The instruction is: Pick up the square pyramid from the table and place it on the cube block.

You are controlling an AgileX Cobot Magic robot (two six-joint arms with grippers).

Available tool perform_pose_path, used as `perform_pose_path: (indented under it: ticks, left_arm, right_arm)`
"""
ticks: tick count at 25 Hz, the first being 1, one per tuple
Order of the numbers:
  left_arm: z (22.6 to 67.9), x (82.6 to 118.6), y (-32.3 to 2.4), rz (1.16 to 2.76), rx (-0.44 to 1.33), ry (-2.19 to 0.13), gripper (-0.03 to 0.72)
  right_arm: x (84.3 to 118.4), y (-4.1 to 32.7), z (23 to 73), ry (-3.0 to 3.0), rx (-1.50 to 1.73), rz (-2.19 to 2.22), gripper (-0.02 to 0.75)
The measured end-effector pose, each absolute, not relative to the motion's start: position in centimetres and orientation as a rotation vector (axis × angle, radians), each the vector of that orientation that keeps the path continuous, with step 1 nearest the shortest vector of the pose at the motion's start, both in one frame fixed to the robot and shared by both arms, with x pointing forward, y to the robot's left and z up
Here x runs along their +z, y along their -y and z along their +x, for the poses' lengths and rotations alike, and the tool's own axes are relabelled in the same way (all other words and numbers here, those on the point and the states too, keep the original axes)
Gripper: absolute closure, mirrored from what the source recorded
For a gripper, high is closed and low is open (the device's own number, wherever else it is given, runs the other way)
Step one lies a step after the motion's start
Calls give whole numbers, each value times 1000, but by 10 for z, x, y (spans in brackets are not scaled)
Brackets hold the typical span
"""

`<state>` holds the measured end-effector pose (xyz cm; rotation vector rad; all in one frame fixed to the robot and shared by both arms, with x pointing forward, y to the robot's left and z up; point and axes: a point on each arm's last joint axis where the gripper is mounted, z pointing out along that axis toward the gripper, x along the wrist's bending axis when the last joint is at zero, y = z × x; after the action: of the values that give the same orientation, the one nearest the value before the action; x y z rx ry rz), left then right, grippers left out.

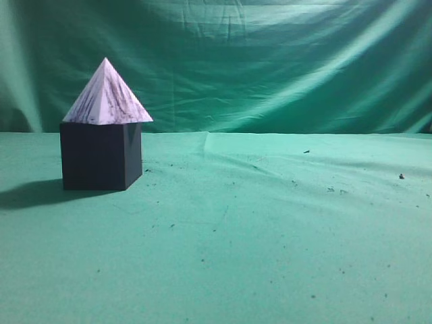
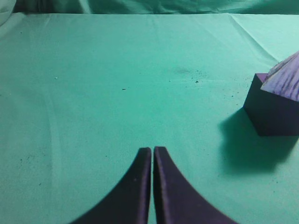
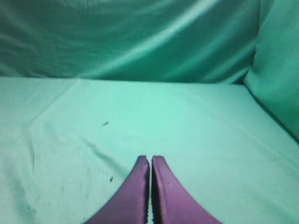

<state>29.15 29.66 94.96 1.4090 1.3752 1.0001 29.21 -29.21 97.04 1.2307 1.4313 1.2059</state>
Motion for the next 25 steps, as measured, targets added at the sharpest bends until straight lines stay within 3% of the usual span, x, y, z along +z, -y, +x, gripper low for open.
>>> perform_pose_path:
  ticks: [8, 25]
  left_arm:
    - [291, 950, -297, 1409, 1000, -1375, 688]
    - [291, 950, -297, 1409, 1000, -1375, 688]
  right_arm:
    - [948, 292, 291, -1530, 1129, 1321, 738]
    - [946, 292, 291, -1546, 1114, 1332, 738]
